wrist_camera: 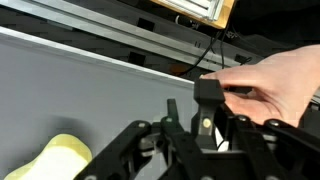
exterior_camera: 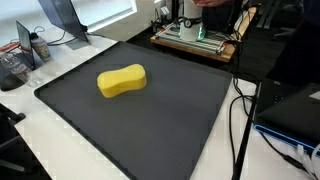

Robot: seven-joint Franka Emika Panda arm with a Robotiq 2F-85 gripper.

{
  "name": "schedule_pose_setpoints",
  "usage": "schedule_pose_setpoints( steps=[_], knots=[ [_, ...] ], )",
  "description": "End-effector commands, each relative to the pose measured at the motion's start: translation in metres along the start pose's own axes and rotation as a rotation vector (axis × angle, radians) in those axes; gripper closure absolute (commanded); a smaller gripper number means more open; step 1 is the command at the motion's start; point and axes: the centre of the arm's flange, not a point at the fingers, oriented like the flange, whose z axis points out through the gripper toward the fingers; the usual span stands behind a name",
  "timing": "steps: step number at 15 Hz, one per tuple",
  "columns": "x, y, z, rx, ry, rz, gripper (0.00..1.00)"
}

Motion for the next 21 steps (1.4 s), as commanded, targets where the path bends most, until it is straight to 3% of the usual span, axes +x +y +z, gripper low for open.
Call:
schedule_pose_setpoints(
  steps=[1,3,9,12,15,19,21],
  knots=[
    [-0.003,0.007,-0.009,0.010,-0.015,-0.009,0.89],
    [-0.002,0.003,-0.005,0.008,-0.016,-0.011,0.99],
    [0.001,-0.007,-0.004,-0.007,-0.023,-0.014,0.97],
    [-0.001,-0.017,-0.006,-0.014,0.017,0.002,0.97],
    [0.040,-0.034,-0.022,-0.060,0.053,0.048,0.97],
    [0.118,-0.074,-0.041,-0.192,0.138,0.151,0.97],
    [0.153,-0.087,-0.040,-0.220,0.139,0.187,0.97]
  ],
)
